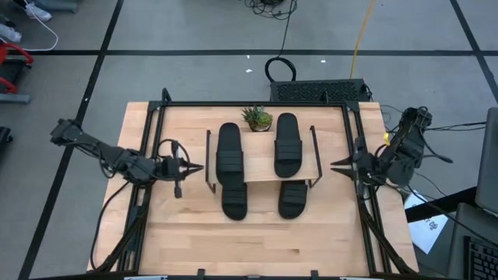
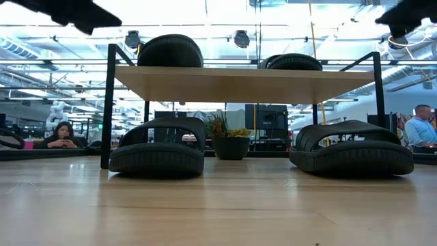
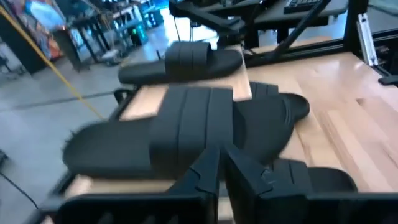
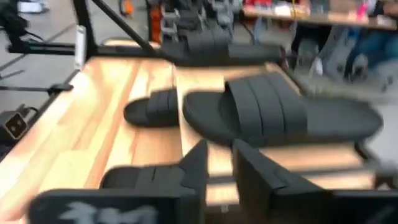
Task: Pick and place slides into the shelf
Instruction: Adjust the shelf
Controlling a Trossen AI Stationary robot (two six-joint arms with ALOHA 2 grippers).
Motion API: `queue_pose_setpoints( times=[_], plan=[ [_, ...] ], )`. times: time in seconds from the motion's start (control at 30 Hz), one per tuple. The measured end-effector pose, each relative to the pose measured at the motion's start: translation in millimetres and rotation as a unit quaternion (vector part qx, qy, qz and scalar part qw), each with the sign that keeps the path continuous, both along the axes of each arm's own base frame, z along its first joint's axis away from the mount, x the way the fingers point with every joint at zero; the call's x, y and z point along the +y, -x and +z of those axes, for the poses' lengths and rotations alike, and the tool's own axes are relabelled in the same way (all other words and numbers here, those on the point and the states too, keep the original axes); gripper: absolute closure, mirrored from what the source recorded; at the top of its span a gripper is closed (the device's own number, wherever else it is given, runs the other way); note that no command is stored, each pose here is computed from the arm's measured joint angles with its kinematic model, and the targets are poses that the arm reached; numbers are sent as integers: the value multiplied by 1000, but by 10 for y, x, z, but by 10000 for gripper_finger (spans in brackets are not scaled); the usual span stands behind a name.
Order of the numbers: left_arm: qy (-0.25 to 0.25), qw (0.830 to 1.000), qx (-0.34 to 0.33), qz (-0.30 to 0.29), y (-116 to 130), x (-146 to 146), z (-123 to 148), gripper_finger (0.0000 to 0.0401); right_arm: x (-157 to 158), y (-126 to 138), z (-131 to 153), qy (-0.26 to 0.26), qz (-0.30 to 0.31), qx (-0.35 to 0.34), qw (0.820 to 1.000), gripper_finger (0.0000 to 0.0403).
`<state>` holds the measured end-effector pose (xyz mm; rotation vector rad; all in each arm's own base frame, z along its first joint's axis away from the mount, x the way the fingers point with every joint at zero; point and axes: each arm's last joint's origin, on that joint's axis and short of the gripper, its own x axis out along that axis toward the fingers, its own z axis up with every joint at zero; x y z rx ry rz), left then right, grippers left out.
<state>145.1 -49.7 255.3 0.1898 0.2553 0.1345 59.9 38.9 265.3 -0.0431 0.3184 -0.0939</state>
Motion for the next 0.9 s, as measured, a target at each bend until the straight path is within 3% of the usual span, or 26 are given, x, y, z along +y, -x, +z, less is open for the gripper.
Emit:
queue_pose_setpoints(
  times=[0.27, 0.47, 0.7, 0.9],
  plan=[
    [32, 999, 31, 13, 39, 17, -223, 286, -7, 25, -112, -75, -14, 55, 996, 198],
    [58, 996, 60, -2, 57, 10, -293, 203, 36, -4, -333, -101, -31, 76, 991, 147],
    [59, 996, 69, -12, 62, 4, -306, 146, 67, -41, -458, -99, -51, 55, 992, 164],
    [43, 996, 79, -11, 70, 11, -323, 174, 59, -46, -445, -96, -69, 37, 992, 237]
  ],
)
